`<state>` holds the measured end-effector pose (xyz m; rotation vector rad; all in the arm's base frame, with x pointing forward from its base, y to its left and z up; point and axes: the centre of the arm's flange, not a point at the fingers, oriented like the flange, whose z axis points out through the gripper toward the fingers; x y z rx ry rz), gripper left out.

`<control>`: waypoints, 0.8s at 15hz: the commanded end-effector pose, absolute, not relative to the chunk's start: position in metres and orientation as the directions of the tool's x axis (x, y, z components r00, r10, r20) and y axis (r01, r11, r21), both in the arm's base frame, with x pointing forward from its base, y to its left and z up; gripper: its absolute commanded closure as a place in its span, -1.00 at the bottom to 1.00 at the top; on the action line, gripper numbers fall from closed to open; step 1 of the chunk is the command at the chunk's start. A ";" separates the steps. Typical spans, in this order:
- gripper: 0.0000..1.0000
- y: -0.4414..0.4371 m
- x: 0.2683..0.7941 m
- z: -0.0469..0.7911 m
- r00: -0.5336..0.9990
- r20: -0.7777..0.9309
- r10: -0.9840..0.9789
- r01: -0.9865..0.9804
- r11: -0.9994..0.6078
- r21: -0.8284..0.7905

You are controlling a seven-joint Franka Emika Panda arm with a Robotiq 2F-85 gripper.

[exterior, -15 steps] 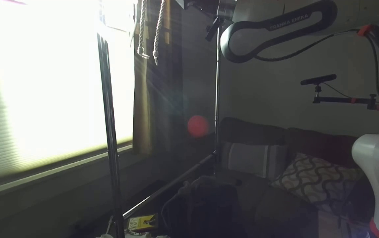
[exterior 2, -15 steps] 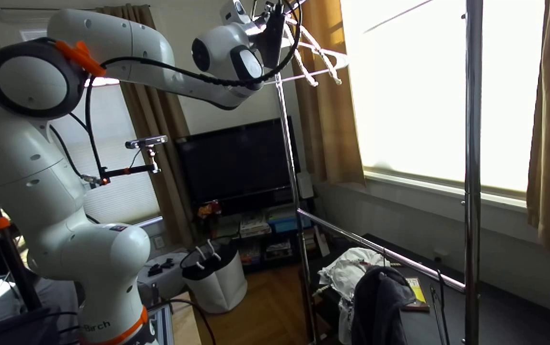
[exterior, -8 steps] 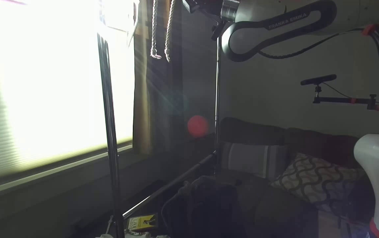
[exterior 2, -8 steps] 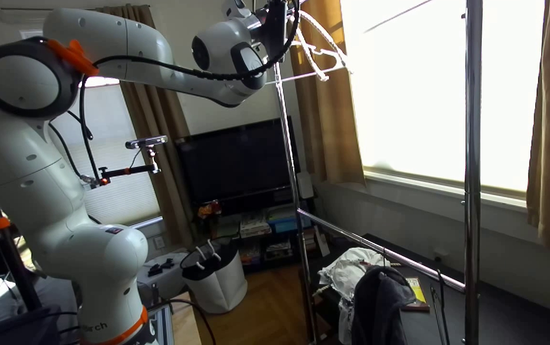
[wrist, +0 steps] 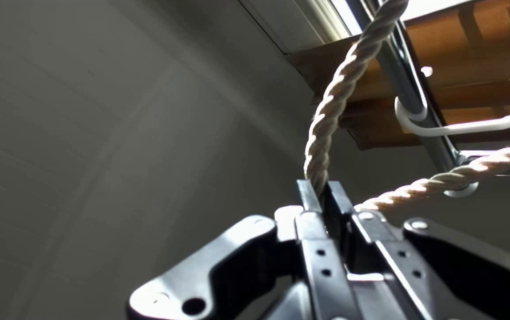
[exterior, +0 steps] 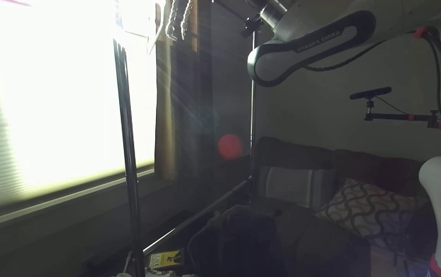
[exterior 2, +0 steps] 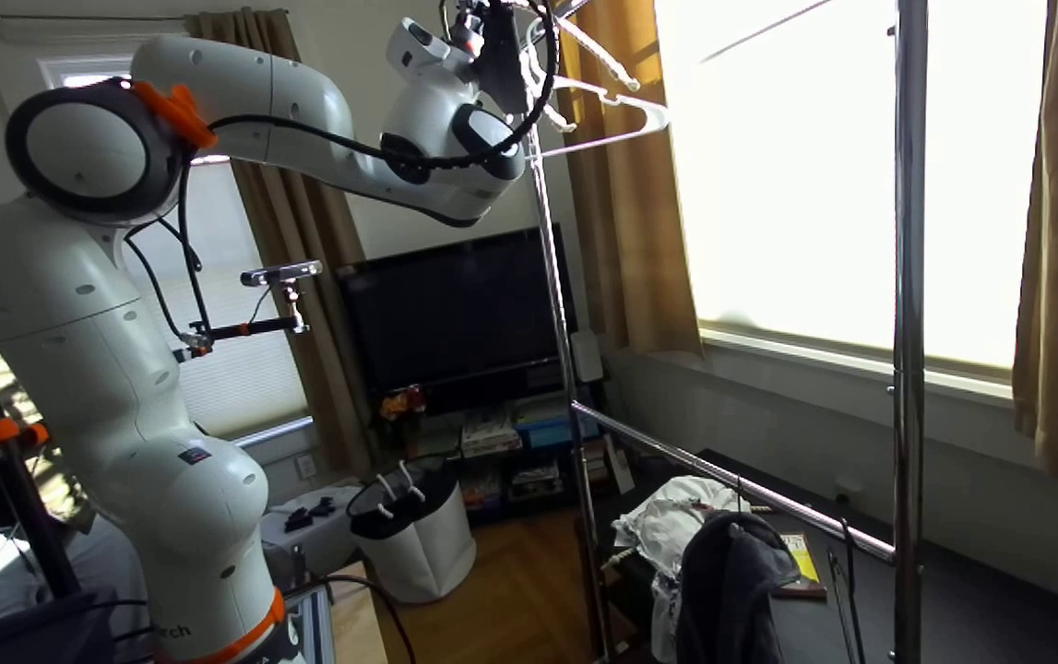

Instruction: Hang the rope on the coat hanger

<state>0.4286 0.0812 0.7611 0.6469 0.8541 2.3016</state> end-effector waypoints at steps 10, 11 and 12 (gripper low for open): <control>0.94 0.142 0.432 0.783 -0.810 0.312 0.497 -0.276 -0.792 0.545; 0.94 0.134 0.431 0.778 -0.807 0.338 0.484 -0.254 -0.801 0.542; 0.94 0.129 0.432 0.774 -0.803 0.359 0.475 -0.231 -0.805 0.547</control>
